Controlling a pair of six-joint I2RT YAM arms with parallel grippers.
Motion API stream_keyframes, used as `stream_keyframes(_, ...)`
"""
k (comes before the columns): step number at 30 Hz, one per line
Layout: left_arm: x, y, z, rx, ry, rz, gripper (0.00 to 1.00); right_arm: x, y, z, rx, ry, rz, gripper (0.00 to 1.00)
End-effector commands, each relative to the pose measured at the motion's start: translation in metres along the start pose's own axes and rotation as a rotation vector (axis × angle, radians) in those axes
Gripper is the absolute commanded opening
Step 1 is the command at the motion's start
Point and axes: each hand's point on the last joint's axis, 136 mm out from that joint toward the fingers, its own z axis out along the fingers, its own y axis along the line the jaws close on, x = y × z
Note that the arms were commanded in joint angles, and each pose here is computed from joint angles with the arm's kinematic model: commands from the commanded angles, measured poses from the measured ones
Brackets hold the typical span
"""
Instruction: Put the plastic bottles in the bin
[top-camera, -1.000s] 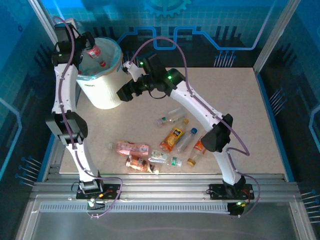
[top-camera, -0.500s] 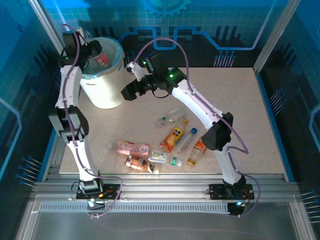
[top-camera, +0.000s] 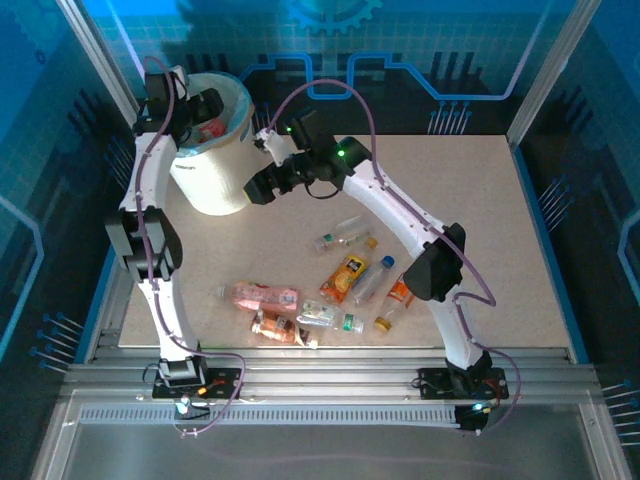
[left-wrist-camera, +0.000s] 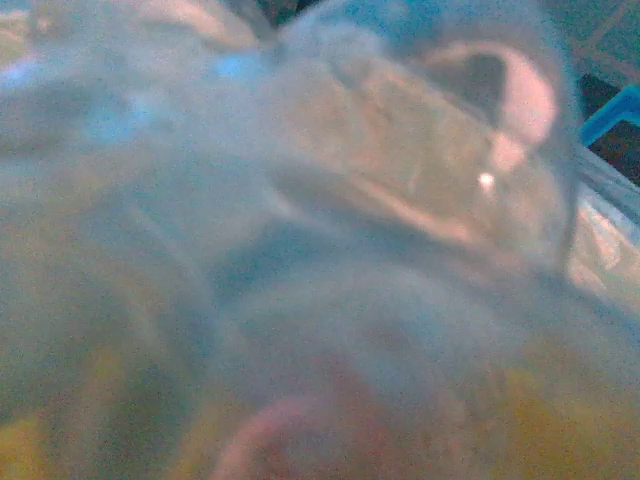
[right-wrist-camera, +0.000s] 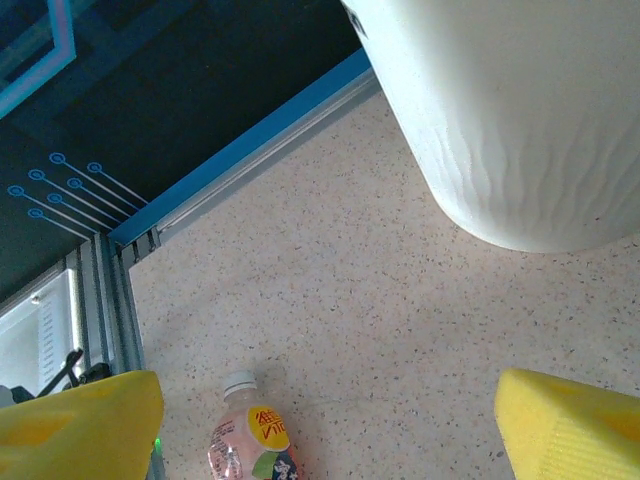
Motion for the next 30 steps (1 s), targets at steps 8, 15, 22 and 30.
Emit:
stream_keyframes(8, -0.057, -0.006, -0.047, -0.042, -0.138, 0.012, 0.82, 0.004, -0.005, -0.007, 0.005, 0.012, 0.014, 0.86)
stream_keyframes(15, -0.033, 0.008, -0.026, -0.048, -0.059, -0.018, 0.64, 0.007, -0.011, -0.005, 0.006, 0.024, 0.032, 0.86)
stream_keyframes(22, 0.015, 0.026, -0.015, -0.120, 0.064, 0.048, 0.46, 0.012, -0.011, -0.003, 0.002, 0.038, 0.044, 0.84)
stream_keyframes(30, 0.037, 0.028, -0.012, -0.133, 0.108, 0.073, 0.46, 0.016, -0.011, 0.000, -0.006, 0.053, 0.054, 0.84)
